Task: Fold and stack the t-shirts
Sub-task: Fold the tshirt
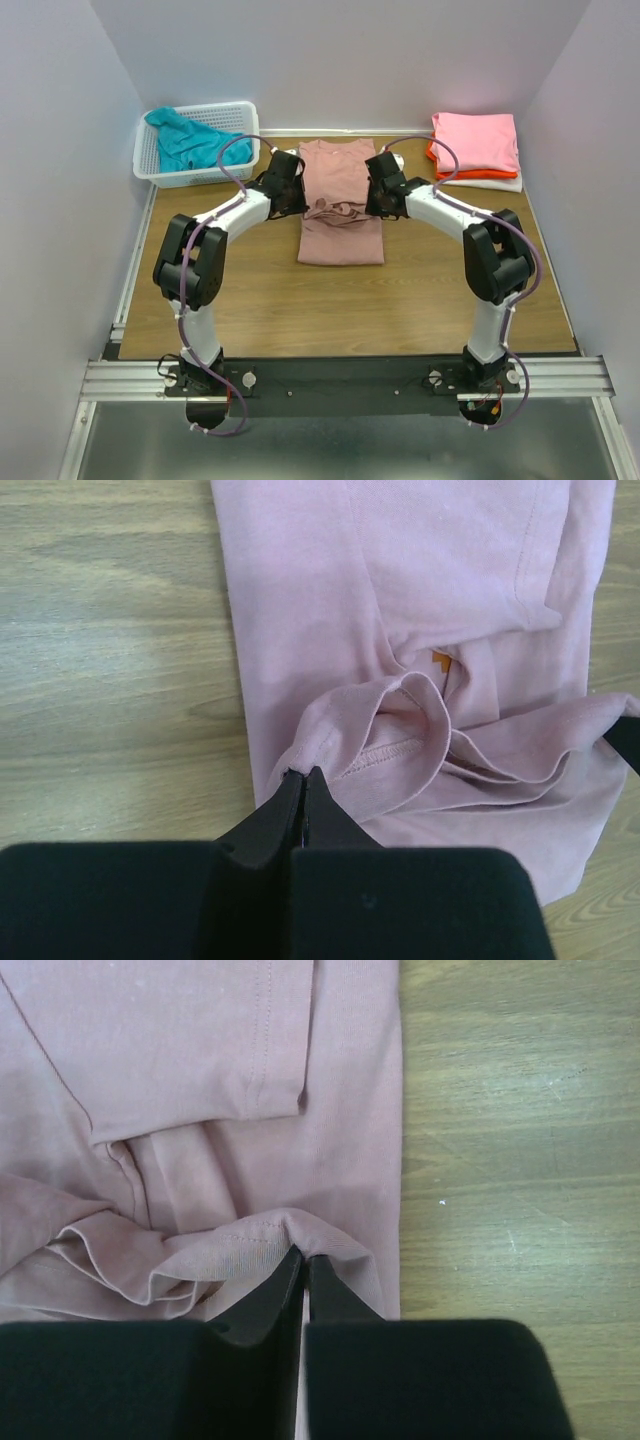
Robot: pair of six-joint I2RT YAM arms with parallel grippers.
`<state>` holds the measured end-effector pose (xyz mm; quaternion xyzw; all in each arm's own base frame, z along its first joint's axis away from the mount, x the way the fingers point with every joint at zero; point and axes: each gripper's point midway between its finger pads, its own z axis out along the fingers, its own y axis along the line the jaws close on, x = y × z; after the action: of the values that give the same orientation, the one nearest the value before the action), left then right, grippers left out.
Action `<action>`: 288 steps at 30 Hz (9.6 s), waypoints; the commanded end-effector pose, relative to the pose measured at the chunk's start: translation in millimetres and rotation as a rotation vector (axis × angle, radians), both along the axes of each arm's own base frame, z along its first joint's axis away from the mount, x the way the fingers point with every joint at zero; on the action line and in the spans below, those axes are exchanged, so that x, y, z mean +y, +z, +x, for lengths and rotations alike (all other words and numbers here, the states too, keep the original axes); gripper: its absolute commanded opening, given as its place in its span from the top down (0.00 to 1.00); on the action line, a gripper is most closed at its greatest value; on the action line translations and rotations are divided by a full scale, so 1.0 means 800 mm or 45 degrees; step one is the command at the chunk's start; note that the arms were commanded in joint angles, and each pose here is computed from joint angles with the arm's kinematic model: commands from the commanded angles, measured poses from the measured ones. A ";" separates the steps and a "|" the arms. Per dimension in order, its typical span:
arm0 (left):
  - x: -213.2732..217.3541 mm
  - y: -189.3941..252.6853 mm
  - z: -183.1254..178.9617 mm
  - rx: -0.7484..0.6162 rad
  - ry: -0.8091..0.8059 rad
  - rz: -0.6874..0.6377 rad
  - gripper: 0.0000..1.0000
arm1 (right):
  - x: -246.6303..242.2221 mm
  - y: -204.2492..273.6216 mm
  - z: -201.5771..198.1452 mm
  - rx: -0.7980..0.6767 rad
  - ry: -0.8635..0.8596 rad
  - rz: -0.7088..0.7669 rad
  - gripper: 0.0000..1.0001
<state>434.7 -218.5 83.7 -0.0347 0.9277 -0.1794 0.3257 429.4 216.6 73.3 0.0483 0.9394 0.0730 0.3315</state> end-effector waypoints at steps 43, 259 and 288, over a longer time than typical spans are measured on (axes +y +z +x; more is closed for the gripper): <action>0.007 -0.056 -0.159 0.141 -0.035 -0.140 0.33 | -0.040 -0.023 -0.161 0.162 0.035 0.235 0.01; 0.007 0.089 0.044 -0.260 0.076 -0.226 0.02 | 0.003 0.085 0.047 -0.196 0.206 0.445 0.00; -0.014 -0.040 0.079 -0.040 -0.003 -0.206 0.02 | 0.045 -0.025 0.092 0.007 0.279 0.527 0.00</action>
<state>503.7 -236.6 71.7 -0.0558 0.8950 -0.2668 0.3532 501.4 253.1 71.0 0.0166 0.8999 0.2993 0.3168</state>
